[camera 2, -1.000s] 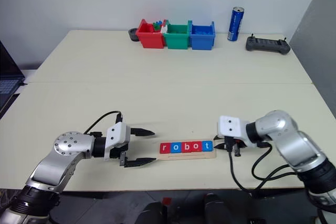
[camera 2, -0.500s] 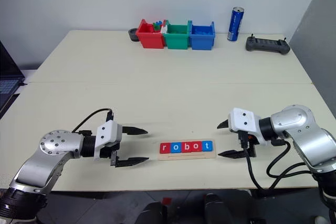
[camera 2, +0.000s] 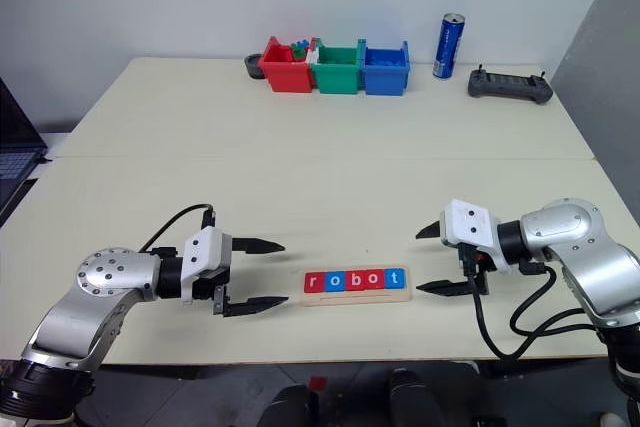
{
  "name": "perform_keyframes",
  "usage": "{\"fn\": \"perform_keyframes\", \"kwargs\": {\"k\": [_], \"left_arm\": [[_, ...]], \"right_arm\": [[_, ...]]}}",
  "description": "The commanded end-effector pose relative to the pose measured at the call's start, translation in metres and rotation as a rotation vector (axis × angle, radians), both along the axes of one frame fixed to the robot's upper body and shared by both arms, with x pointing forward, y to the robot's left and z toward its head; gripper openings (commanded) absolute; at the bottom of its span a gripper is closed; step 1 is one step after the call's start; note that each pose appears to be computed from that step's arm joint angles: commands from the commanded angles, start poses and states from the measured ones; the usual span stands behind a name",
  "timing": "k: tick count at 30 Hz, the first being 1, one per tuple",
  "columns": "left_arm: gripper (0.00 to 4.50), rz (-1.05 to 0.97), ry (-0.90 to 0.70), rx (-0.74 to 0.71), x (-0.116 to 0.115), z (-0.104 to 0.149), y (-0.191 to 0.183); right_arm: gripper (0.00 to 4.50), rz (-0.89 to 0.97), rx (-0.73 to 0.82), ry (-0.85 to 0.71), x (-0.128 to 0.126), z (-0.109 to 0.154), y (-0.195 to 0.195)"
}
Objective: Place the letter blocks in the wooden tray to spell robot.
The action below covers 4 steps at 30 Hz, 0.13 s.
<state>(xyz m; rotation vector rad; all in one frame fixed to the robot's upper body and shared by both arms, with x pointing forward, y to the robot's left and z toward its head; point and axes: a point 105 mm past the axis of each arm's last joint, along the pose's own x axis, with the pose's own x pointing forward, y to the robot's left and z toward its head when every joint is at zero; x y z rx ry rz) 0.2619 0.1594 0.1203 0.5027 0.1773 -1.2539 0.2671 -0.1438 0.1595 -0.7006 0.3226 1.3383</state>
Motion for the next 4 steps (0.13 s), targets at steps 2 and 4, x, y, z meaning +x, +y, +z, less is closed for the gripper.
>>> {"fn": "perform_keyframes", "kwargs": {"k": [2, 4], "left_arm": [[4.50, 0.003, -0.057, -0.038, 0.0027, 0.0150, 0.0003], [4.50, 0.003, -0.057, -0.041, 0.0034, 0.0155, 0.0003]], "right_arm": [[4.47, -0.002, 0.029, -0.062, 0.0034, 0.0154, -0.0014], [4.47, -0.002, 0.028, -0.063, 0.0035, 0.0150, -0.0018]]}}
